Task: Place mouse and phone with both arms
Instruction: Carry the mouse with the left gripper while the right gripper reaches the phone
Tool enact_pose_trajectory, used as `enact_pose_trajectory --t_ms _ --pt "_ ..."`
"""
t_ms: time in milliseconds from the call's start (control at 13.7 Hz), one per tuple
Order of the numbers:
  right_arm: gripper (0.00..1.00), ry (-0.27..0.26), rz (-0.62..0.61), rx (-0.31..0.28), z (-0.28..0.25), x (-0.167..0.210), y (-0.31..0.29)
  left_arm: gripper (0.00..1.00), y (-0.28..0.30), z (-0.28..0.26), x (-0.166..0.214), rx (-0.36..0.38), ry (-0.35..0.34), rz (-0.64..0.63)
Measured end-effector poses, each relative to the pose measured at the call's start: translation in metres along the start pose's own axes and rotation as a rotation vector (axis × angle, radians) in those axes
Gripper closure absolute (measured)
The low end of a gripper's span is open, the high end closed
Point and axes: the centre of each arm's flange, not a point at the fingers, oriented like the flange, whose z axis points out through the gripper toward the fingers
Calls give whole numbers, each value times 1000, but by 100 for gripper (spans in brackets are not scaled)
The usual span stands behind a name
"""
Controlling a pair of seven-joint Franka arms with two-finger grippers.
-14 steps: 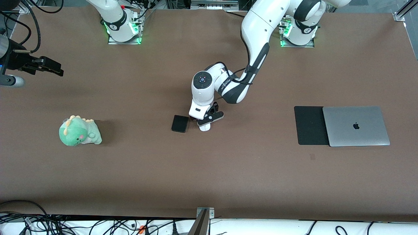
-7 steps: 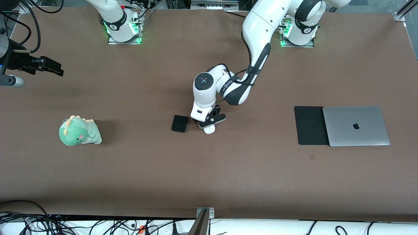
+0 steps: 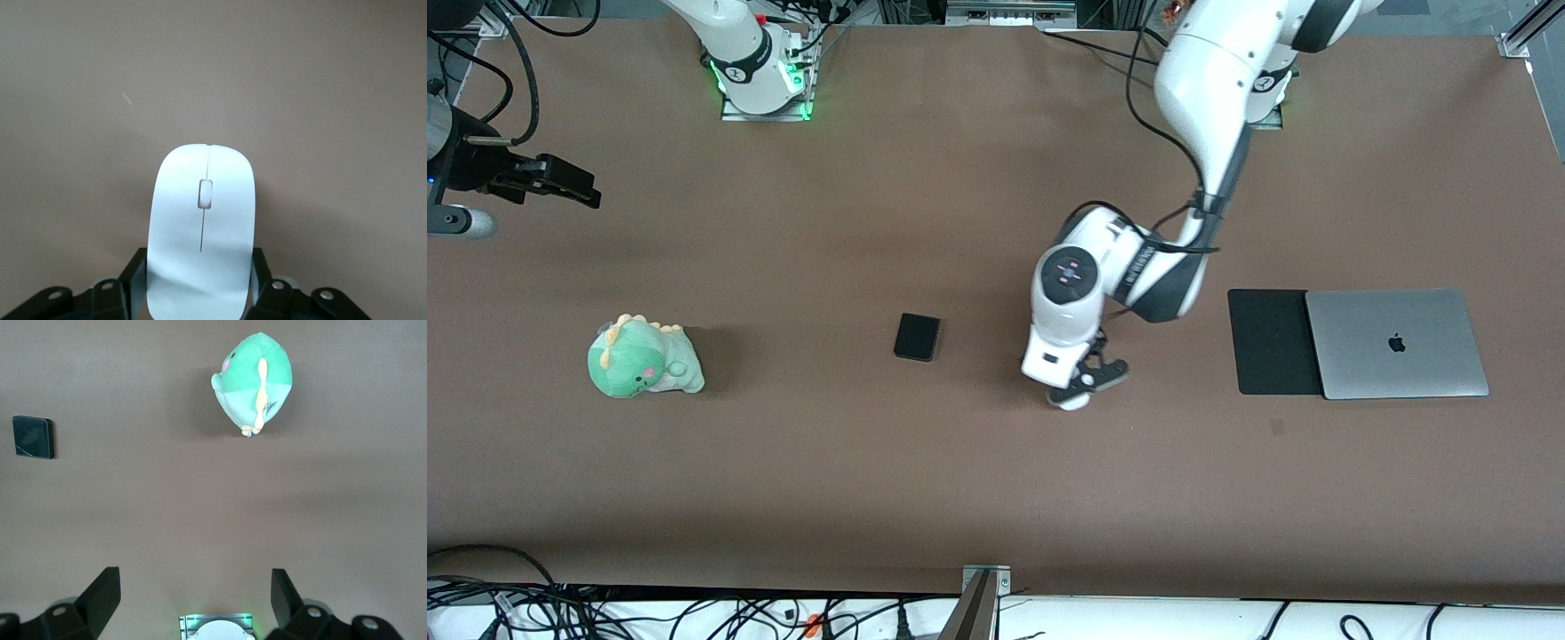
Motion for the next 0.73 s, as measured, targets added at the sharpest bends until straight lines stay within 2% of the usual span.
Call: enact_pose_trajectory --t_ms 146,365,730 --pt "0 -5 -10 17 2 1 -7 36 -50 -17 42 5 -7 44" --pt "0 -12 -28 74 11 8 -26 36 -139 -33 88 9 -26 119" --pt "0 -4 10 58 49 36 -93 36 -259 -1 99 -7 -23 234"
